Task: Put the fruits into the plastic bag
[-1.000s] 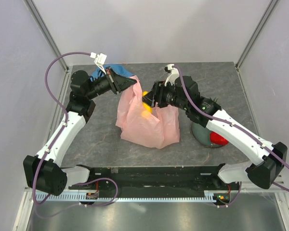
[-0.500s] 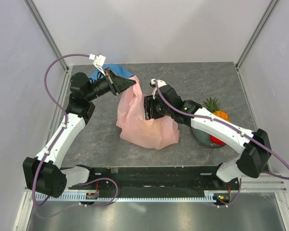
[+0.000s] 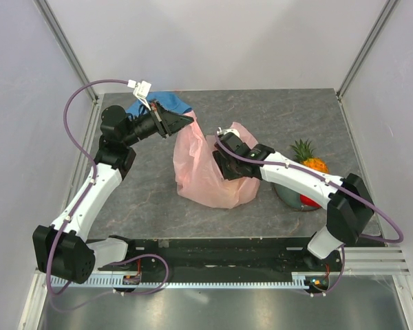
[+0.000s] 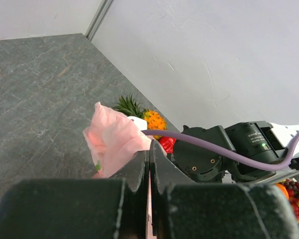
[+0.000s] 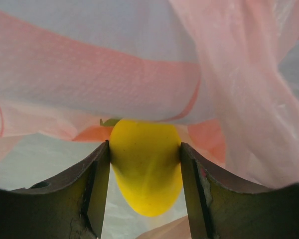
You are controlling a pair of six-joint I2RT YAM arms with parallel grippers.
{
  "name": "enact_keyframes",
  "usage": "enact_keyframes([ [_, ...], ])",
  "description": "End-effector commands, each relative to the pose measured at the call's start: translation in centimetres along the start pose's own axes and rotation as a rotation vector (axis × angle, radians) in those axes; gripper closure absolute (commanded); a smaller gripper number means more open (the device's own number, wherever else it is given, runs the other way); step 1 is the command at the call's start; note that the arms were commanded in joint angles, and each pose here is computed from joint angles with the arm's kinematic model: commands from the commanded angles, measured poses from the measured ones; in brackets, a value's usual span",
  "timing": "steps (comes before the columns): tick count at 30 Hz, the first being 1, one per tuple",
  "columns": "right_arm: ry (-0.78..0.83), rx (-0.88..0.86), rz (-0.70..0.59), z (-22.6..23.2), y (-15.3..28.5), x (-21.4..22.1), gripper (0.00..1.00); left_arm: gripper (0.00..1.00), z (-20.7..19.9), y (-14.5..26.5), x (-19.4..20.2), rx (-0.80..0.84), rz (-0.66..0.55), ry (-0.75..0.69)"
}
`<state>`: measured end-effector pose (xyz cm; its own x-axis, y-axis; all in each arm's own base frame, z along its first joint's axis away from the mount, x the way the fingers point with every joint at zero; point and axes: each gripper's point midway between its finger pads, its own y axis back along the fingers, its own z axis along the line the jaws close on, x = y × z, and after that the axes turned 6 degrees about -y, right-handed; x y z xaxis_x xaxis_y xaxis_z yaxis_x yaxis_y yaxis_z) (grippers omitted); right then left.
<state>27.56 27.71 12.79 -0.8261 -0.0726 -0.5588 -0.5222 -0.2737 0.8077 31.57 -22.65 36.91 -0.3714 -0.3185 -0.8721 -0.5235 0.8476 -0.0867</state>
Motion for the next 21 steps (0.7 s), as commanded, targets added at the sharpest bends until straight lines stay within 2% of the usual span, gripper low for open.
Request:
enact_keyframes([
  [1, 0.028, 0.112, 0.035, -2.3, -0.5, 1.4, 0.62, 0.98, -1.0, 0.5, -1.8, 0.011, -0.063, -0.037],
  [2, 0.025, 0.107, 0.029, -2.1, -0.5, 1.2, 0.6, 0.98, -1.0, 0.5, -1.8, 0.011, -0.062, -0.036],
  [5, 0.021, 0.089, 0.016, -1.6, -0.4, 0.7, 0.43, 0.98, -1.0, 0.5, -1.8, 0.011, -0.063, -0.037],
  [6, 0.018, 0.08, 0.008, -1.4, -0.3, 0.4, 0.33, 0.98, -1.0, 0.5, -1.8, 0.011, -0.062, -0.036],
  [9, 0.016, 0.055, -0.006, -0.9, -0.1, -0.1, 0.19, 0.98, -1.0, 0.5, -1.8, 0.01, -0.061, -0.036],
  [12, 0.012, 0.045, -0.007, -0.6, -0.1, -0.2, 0.13, 0.98, -1.0, 0.5, -1.7, 0.01, -0.059, -0.038],
  [16, -0.011, 0.022, -0.024, 0.0, 0.2, -0.7, 0.12, 0.98, -1.0, 0.6, -1.7, 0.009, -0.06, -0.04],
  [19, -0.031, -0.018, -0.058, 0.8, 1.0, -1.7, 0.14, 0.98, -0.9, 0.5, -1.6, 0.006, -0.058, -0.035],
  [21, -0.036, -0.095, -0.091, 2.2, 2.0, -2.8, 0.2, 0.98, -0.6, 0.5, -1.5, -0.005, -0.055, -0.028],
])
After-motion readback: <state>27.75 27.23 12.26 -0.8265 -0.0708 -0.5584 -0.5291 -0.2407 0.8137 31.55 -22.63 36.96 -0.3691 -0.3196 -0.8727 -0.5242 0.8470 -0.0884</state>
